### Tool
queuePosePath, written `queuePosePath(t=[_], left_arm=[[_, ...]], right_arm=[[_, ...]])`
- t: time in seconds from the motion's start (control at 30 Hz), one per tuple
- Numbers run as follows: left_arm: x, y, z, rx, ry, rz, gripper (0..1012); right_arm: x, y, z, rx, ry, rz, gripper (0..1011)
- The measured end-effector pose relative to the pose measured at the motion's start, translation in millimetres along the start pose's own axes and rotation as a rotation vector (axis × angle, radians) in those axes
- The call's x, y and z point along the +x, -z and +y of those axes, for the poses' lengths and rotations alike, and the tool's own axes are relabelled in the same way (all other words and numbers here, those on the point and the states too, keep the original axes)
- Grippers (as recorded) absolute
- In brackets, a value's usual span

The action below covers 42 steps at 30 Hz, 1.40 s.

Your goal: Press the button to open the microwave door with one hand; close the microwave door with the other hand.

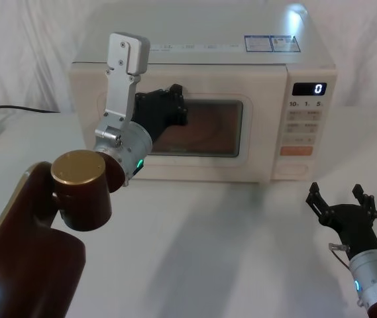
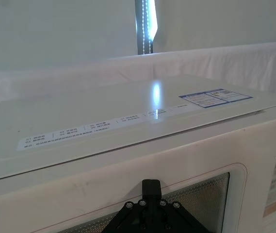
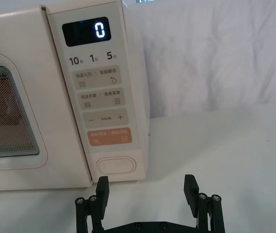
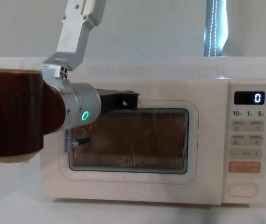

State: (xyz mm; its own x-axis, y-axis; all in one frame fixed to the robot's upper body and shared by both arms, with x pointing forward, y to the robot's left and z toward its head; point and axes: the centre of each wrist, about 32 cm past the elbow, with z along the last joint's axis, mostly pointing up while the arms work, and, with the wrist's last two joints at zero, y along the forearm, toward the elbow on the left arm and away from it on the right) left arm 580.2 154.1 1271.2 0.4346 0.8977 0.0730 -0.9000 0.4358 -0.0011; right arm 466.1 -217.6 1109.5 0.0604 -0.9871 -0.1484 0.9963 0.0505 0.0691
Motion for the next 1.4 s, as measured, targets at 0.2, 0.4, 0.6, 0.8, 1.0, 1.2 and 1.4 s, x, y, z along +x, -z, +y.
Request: queuePosePath(t=[0.2, 0.4, 0.6, 0.8, 1.0, 1.2, 1.4], left_arm=[[-0.4, -0.4, -2, 0.0, -0.001, 0.001, 0], [-0.5, 0.4, -3, 0.002, -0.003, 0.001, 0], [-1.1, 0.5, -3, 0.004, -0.003, 0.001, 0], [-2.1, 0.4, -3, 0.003, -0.004, 0.002, 0], [-6.3, -1.2, 5, 0.003, -0.002, 0.006, 0], [-8.8, 0.3, 19, -0.005, -0.002, 0.022, 0], [-8.0, 4.2, 38, -0.015, -0.008, 0.033, 0]], right_arm=[[0.0, 0.0, 0.0, 0.0, 0.0, 0.0, 1002], [-0.2, 0.1, 0.0, 0.0, -0.001, 0.0, 1002], [0.0, 0.0, 0.0, 0.0, 0.0, 0.0, 1002], [-0.1, 0.0, 0.0, 0.0, 0.0, 0.0, 1002], [0.0, 0.0, 0.0, 0.0, 0.0, 0.0, 1002], [0.0, 0.0, 0.0, 0.0, 0.0, 0.0, 1002], [0.0, 0.0, 0.0, 0.0, 0.0, 0.0, 1002]])
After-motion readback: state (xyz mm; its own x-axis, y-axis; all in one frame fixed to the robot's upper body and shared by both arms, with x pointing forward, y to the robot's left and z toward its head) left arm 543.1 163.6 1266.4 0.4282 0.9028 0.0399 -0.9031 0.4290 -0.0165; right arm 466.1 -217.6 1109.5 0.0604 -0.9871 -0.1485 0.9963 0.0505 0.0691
